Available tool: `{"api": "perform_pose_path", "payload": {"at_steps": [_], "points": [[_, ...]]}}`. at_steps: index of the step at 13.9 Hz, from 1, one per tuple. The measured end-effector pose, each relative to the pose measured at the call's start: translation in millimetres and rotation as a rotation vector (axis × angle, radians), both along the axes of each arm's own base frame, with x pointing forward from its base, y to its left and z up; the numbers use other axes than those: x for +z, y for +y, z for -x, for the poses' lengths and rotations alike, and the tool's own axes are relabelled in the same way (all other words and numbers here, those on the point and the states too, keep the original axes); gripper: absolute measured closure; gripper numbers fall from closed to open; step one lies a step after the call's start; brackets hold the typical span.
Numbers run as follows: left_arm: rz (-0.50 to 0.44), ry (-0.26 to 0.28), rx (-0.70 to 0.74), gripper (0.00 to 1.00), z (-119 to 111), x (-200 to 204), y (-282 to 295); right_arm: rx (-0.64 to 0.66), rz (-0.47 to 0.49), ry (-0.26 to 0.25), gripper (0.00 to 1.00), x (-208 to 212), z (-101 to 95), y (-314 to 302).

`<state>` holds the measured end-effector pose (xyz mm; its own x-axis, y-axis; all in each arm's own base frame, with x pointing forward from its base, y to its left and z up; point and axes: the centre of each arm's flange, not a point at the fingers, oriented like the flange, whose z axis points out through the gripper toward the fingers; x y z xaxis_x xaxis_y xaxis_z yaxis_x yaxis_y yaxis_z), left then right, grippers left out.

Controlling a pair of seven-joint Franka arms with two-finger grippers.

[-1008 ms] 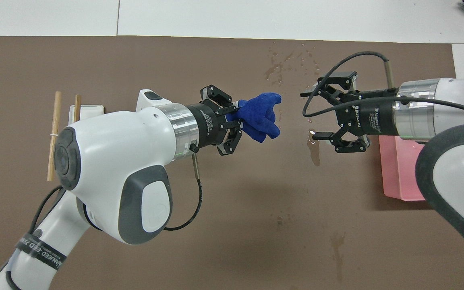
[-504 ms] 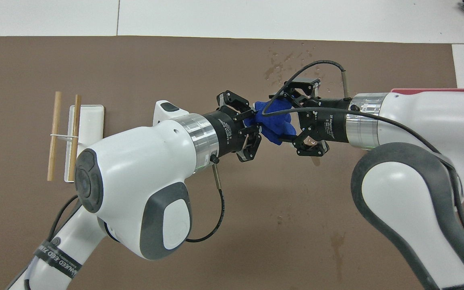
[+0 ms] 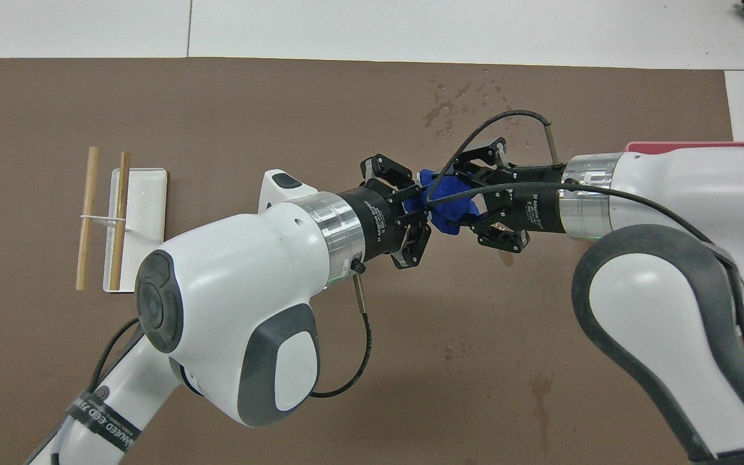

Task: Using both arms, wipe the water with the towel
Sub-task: 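Grasp the towel with the right gripper while the left gripper releases, then lower the towel onto the water spot while the left gripper withdraws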

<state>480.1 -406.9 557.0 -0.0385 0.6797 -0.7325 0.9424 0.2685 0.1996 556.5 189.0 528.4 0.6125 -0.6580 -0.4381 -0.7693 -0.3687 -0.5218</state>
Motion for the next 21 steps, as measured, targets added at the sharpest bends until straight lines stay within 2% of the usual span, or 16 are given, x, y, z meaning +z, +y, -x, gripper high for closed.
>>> {"api": "perform_pose_path", "payload": {"at_steps": [1,3,5,6,7,8,10,12,14,16,18,21], "points": [[-0.002,0.003,-0.002,0.81,1.1,-1.7,-0.9,0.017,0.004,-0.014,0.49,0.5,-0.6,-2.4],[-0.005,0.005,-0.006,0.81,2.8,-3.5,-2.4,0.039,0.009,-0.032,0.69,1.2,-1.5,-5.5],[-0.005,0.004,-0.008,0.81,3.4,-3.4,-3.1,0.052,0.011,-0.042,0.74,1.6,-1.7,-6.3],[-0.004,0.002,-0.006,0.74,2.7,-3.0,-2.3,0.057,0.012,-0.042,0.74,1.1,-1.4,-6.0],[-0.004,0.002,-0.005,0.74,2.2,-3.0,-1.7,0.058,0.012,-0.042,0.77,1.1,-1.4,-6.1],[-0.005,0.000,-0.004,0.69,1.3,-2.9,-0.6,0.060,0.012,-0.041,0.79,0.8,-1.1,-5.8],[-0.021,-0.024,-0.006,0.47,-6.1,-2.7,8.1,0.099,0.025,-0.044,0.79,-1.2,1.1,-4.1],[-0.061,-0.082,-0.013,0.23,-25.3,-2.6,32.5,0.244,0.130,-0.086,0.79,-8.3,6.7,-2.9],[-0.150,-0.167,-0.075,0.03,-50.4,-5.0,69.5,0.485,0.289,-0.154,0.79,-19.2,15.4,-4.3],[-0.261,-0.255,-0.184,0.00,-68.6,-8.3,101.5,0.709,0.417,-0.212,0.79,-30.6,23.1,-12.6],[-0.367,-0.320,-0.285,0.00,-81.1,-12.2,127.9,0.892,0.509,-0.244,0.79,-48.6,30.7,-25.1],[-0.619,-0.384,-0.581,0.00,-84.0,-23.7,149.1,1.092,0.550,-0.237,0.79,-98.3,45.5,-41.8]]}}
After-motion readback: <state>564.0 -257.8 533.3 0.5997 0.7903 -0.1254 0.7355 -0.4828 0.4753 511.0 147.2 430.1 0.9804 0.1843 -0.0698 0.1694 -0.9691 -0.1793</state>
